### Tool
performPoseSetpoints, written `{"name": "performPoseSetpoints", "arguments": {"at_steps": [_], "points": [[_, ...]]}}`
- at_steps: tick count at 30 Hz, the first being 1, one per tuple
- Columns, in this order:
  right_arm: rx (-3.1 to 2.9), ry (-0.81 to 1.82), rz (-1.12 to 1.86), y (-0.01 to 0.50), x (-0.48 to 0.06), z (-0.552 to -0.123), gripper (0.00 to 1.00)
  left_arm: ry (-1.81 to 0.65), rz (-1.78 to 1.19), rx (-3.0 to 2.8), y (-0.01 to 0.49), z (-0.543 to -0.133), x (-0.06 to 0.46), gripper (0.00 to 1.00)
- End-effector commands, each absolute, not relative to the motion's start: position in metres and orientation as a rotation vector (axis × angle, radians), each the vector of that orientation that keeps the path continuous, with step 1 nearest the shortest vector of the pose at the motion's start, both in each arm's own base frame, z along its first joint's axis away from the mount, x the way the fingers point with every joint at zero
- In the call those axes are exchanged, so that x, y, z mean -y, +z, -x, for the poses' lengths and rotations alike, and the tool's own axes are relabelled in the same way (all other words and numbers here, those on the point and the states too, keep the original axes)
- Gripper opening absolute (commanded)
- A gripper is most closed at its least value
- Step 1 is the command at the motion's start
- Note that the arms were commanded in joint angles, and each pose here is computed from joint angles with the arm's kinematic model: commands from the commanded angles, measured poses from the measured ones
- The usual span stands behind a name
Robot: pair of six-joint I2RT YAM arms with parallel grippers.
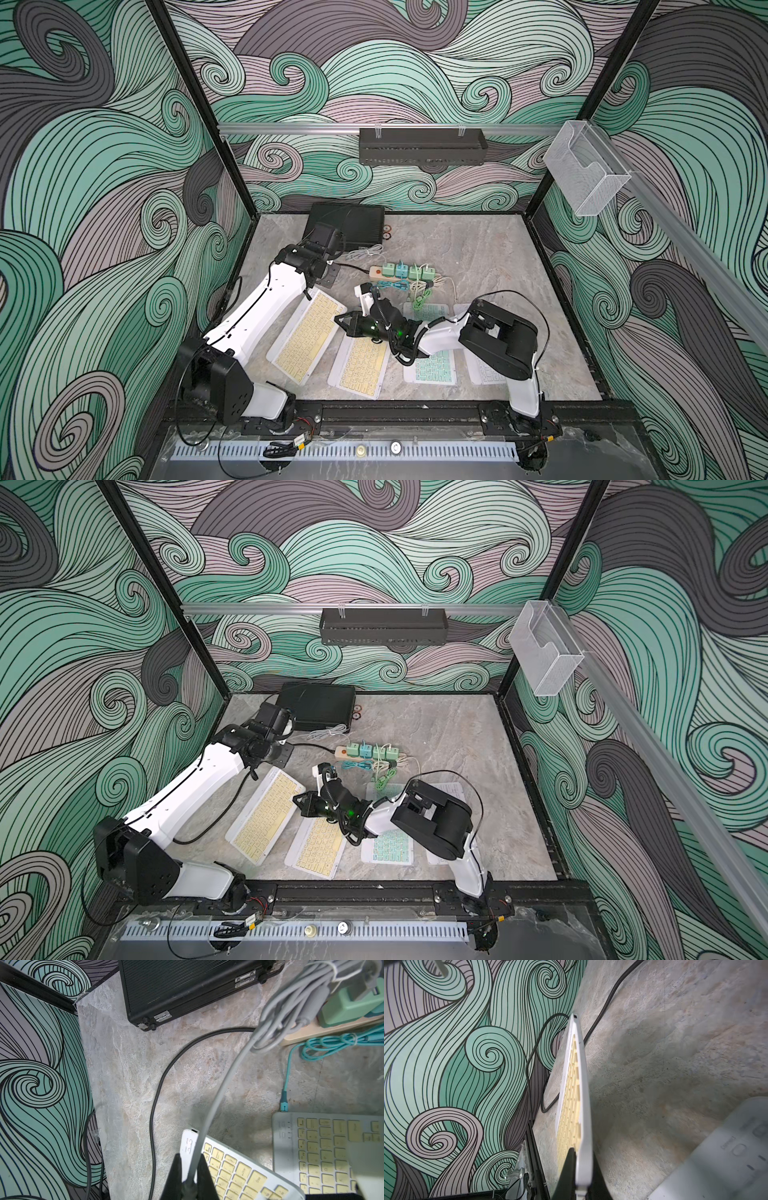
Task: Unplug the wireless keyboard
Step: Place the keyboard at the center of the board.
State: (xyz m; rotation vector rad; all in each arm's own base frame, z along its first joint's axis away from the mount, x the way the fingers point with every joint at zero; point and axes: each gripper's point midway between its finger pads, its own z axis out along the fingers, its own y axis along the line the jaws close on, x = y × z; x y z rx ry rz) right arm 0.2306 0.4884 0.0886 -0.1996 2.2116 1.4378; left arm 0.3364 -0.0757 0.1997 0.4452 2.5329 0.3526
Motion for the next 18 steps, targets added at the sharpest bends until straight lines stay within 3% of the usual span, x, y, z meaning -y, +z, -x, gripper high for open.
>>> {"name": "performPoseSetpoints", "arguments": {"at_steps": [1,6,13,18], "points": [[-2.349,1.357,0.248,0.05,-0.487,-0.222,0.0,0.341,-0.377,-2.499,0.22,-0.337,0.074,0.0],[-2.382,1.351,0.246,0.038,-0.49,-0.221,0.02,0.227,-0.355,-2.493,0.219,-0.337,0.087,0.0],[-2.403,1.307,0.231,0.031,-0.482,-0.224,0.1,0.297,-0.321,-2.503,0.218,-0.335,0.076,0.0],[-2.414,1.285,0.233,0.029,-0.477,-0.225,0.2,0.298,-0.32,-2.503,0.217,-0.335,0.076,0.0]]}}
